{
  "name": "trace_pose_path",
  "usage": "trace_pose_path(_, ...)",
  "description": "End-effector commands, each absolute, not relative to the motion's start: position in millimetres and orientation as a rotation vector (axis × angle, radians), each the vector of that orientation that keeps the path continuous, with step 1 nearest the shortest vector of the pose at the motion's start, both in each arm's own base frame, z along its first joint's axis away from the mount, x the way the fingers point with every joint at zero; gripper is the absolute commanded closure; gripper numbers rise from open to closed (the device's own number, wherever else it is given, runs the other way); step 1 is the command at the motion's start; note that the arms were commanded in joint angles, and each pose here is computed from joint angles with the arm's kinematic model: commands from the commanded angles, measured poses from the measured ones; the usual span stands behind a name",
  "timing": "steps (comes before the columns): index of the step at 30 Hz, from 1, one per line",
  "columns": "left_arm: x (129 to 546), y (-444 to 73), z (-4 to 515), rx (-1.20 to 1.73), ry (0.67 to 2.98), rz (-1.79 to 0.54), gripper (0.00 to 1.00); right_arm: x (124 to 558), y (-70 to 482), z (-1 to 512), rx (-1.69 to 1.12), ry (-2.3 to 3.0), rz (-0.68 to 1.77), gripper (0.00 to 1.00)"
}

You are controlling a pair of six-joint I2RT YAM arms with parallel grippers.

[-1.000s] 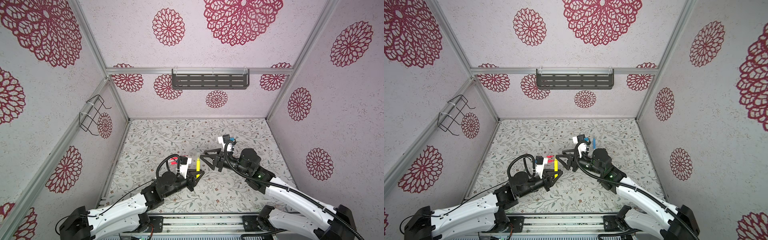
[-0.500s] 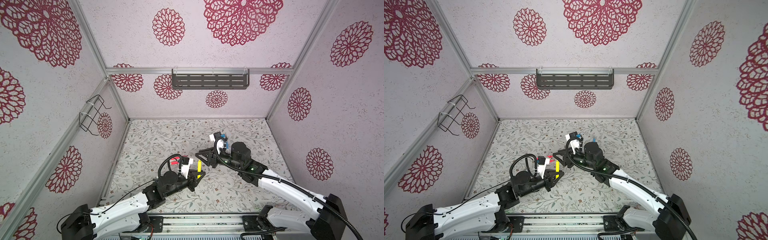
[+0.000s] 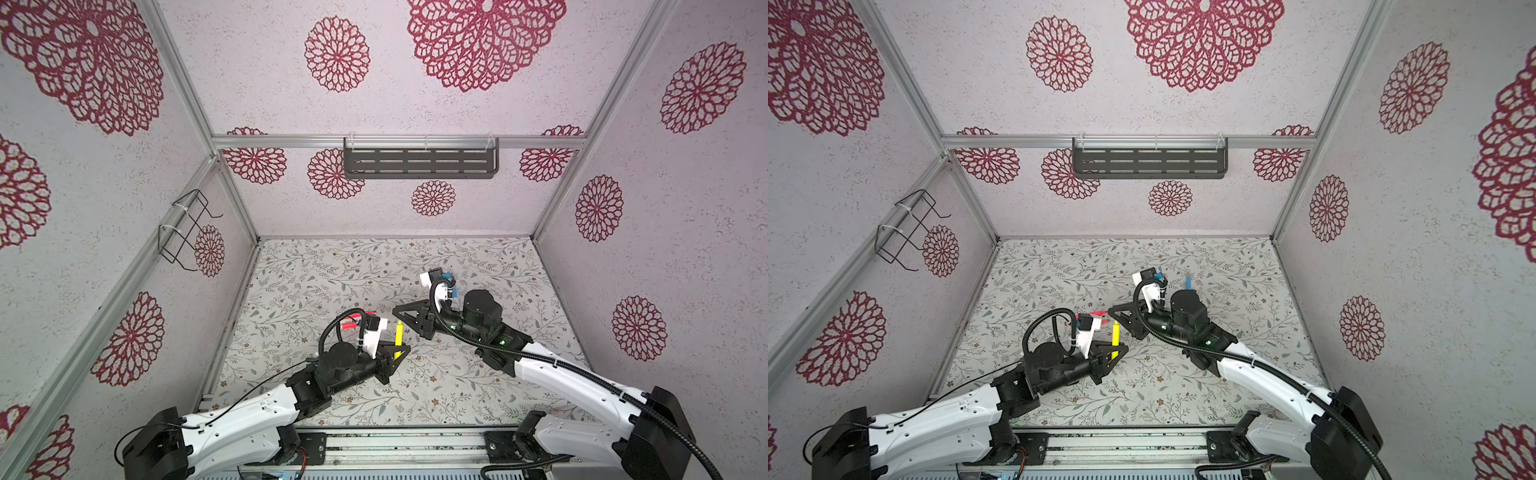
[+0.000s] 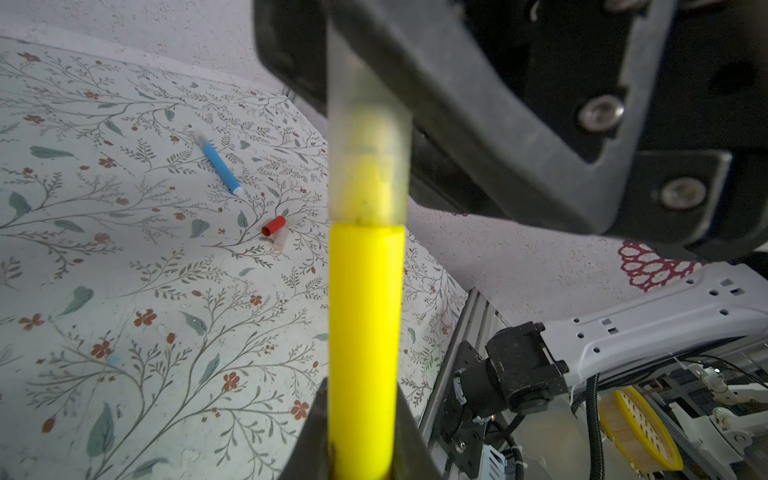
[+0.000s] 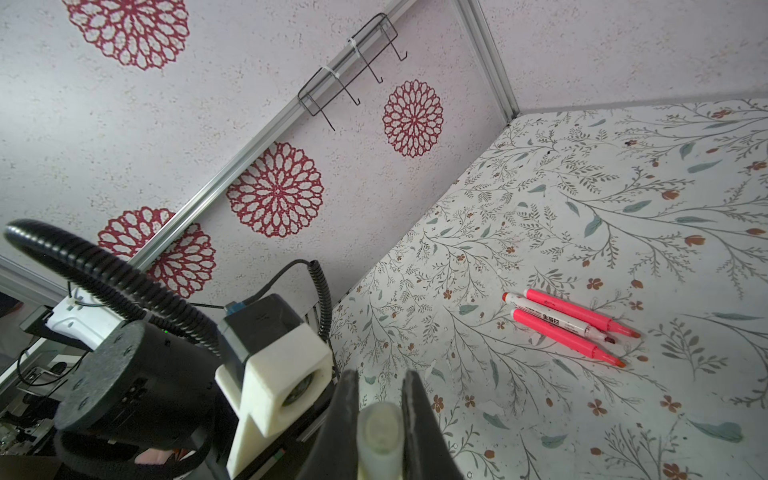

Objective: Insert the pens into the pen caps
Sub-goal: 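Push the clear cap farther down the yellow highlighter with the right gripper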

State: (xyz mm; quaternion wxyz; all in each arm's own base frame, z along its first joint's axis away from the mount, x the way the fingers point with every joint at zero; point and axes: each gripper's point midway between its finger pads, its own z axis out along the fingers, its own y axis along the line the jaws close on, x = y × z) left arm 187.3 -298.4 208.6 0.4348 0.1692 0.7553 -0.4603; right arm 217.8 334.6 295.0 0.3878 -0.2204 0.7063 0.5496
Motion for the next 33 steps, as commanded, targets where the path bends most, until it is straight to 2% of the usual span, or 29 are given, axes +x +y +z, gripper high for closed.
trace_pose_path(1,199,-295,264,0.369,1.69,-1.203,1.0,201,338,255,-0.578,1.921,1.393,1.0)
trace_pose_path(10,212,-288,288,0.347,1.623,-1.24,1.0,196,323,193,-0.452,2.177,1.187,1.0)
trace_pose_path(17,216,-287,292,0.321,1.588,-1.347,1.0,158,340,186,-0.671,2.168,1.224,1.0)
trace_pose_path(29,225,-277,300,0.311,1.592,-1.365,1.0,96,360,162,-0.953,2.199,1.39,1.0)
trace_pose_path(33,230,-273,298,0.29,1.591,-1.37,1.0,95,361,149,-0.96,2.26,1.312,1.0)
